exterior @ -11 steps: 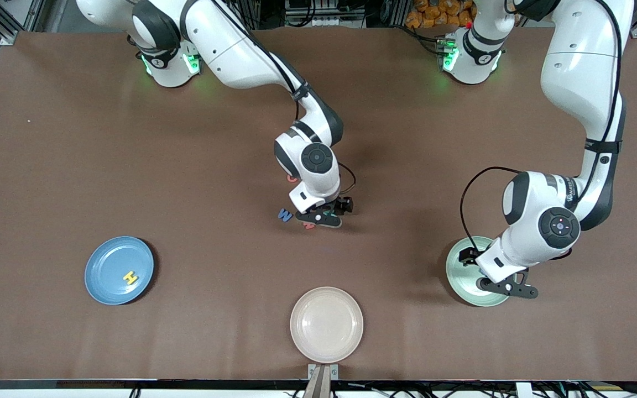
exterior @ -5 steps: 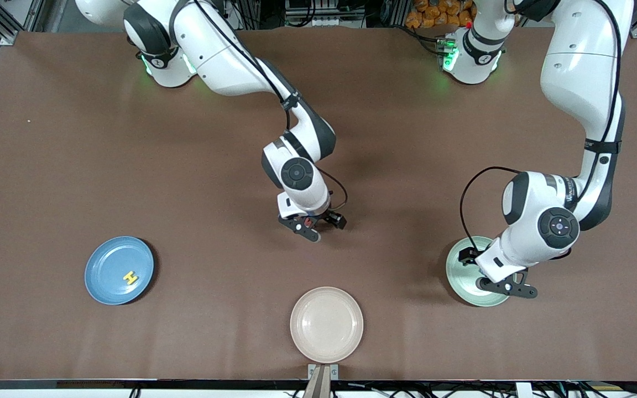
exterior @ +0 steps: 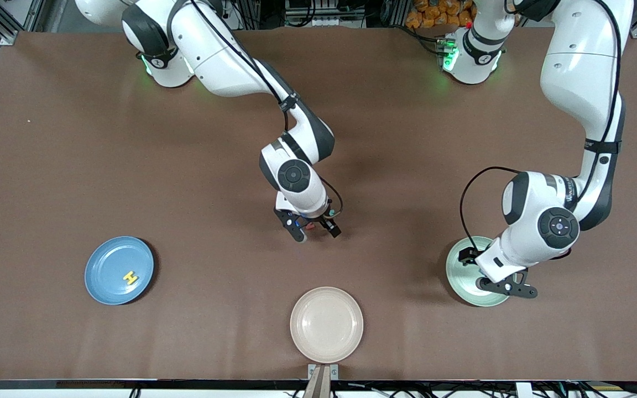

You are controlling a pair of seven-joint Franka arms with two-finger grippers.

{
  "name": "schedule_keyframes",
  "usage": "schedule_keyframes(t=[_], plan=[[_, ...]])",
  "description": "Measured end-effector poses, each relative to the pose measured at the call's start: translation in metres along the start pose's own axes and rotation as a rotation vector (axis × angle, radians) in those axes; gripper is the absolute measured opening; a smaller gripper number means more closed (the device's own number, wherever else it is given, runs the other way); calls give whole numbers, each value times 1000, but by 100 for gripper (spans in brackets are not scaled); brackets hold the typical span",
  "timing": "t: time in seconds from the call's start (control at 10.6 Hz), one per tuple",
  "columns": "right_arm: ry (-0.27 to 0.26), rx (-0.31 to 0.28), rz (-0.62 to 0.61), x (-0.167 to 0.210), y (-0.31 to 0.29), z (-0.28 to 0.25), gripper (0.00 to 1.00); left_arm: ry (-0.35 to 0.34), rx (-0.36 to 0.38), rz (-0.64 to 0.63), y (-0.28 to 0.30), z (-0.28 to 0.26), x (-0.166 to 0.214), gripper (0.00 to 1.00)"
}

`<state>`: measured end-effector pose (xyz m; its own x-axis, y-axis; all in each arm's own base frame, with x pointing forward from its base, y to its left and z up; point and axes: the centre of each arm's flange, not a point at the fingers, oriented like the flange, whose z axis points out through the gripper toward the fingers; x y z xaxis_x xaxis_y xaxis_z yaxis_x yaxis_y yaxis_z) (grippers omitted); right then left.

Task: Sort uppercase to blue plate, lowercase to green plate
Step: 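Open the left gripper over the green plate while the right approaches the R, then lower the right gripper onto the teal R and close it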

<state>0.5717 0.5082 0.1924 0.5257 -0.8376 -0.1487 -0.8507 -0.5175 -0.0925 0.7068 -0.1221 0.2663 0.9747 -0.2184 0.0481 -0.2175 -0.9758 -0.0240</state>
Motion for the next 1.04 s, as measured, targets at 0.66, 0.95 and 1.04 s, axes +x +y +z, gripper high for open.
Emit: schedule_keyframes(t=[0.66, 0.95, 1.04], plan=[[-1, 3, 235, -9, -1, -4, 100, -4, 0, 0, 0, 2, -1, 100], [6, -7, 247, -9, 0, -1, 100, -4, 0, 0, 0, 2, -1, 100], [7, -11, 244, -11, 2, 1, 100, -4, 0, 0, 0, 2, -1, 100]])
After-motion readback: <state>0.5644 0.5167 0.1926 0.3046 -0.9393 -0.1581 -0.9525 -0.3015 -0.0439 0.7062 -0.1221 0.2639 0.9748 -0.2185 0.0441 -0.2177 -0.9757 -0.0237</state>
